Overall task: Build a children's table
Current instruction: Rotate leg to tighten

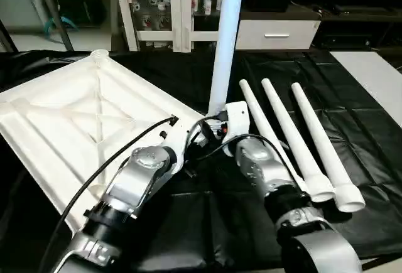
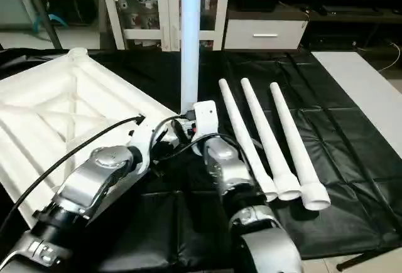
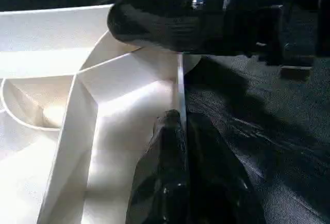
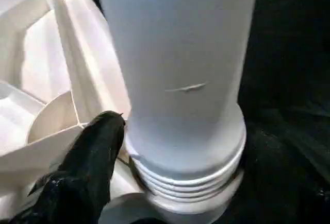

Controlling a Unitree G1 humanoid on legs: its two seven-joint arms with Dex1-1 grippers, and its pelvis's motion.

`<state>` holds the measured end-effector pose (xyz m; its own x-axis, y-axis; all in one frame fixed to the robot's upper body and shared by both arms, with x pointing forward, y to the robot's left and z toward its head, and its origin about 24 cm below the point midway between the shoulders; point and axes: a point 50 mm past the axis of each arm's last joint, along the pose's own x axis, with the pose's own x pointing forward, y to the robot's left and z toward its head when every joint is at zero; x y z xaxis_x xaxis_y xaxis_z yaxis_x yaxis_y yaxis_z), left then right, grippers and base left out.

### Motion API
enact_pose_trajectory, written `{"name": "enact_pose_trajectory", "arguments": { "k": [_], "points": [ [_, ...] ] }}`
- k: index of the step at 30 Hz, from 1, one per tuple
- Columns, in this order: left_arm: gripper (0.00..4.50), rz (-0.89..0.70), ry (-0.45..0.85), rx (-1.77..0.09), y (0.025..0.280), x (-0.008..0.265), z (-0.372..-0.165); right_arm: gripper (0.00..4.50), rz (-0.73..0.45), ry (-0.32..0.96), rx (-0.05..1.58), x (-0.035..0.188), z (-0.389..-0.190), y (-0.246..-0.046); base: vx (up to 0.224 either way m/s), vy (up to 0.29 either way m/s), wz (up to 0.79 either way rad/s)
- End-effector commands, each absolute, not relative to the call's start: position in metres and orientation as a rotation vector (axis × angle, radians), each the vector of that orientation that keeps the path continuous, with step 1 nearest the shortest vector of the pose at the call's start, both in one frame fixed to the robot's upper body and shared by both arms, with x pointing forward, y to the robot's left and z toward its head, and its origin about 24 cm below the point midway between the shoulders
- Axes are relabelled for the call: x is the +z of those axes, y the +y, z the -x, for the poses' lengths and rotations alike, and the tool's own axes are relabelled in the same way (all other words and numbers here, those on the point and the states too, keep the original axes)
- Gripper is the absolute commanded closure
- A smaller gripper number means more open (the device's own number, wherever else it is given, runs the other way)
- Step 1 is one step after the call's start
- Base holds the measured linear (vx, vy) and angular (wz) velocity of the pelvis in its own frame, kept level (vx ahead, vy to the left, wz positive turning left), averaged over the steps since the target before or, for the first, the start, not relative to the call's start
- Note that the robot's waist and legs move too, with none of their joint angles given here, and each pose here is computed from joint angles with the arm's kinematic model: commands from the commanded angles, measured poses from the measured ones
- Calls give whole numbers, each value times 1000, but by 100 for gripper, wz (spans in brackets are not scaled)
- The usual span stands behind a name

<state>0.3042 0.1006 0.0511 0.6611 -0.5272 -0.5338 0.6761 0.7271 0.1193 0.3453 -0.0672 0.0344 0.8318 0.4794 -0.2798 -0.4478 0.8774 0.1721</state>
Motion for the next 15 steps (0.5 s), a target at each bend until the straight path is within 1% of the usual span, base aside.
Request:
{"name": "enact_pose_trajectory", "arguments": {
  "k": [1,2,3,4,7,8,10,11,12,15],
  "points": [
    [450,-344,571,-744,112,41,-292,31,-90,362,585,32,-338,-80,0,0,0],
    [450,-350,577,-786,114,42,-286,31,-61,363,644,33,-333,-88,66,-5,2],
    [450,-360,587,-843,118,42,-278,17,-13,367,707,35,-327,-99,66,-5,2],
    [450,-361,588,-846,118,42,-278,6,-10,367,710,35,-327,-100,63,0,1],
    [450,-370,609,-910,122,41,-268,6,53,365,778,40,-321,-113,0,0,0],
    [450,-361,621,-935,124,41,-264,6,78,356,833,44,-318,-121,0,0,0],
    [450,-354,624,-943,124,42,-262,6,84,354,862,47,-316,-124,0,0,0],
    [450,-349,624,-968,123,45,-259,6,70,338,971,55,-311,-129,0,0,0],
    [450,-349,624,-968,123,45,-259,6,70,338,971,55,-311,-129,0,0,0],
    [450,-349,622,-987,123,48,-257,6,90,344,1056,59,-307,-133,0,0,0]
  ]
}}
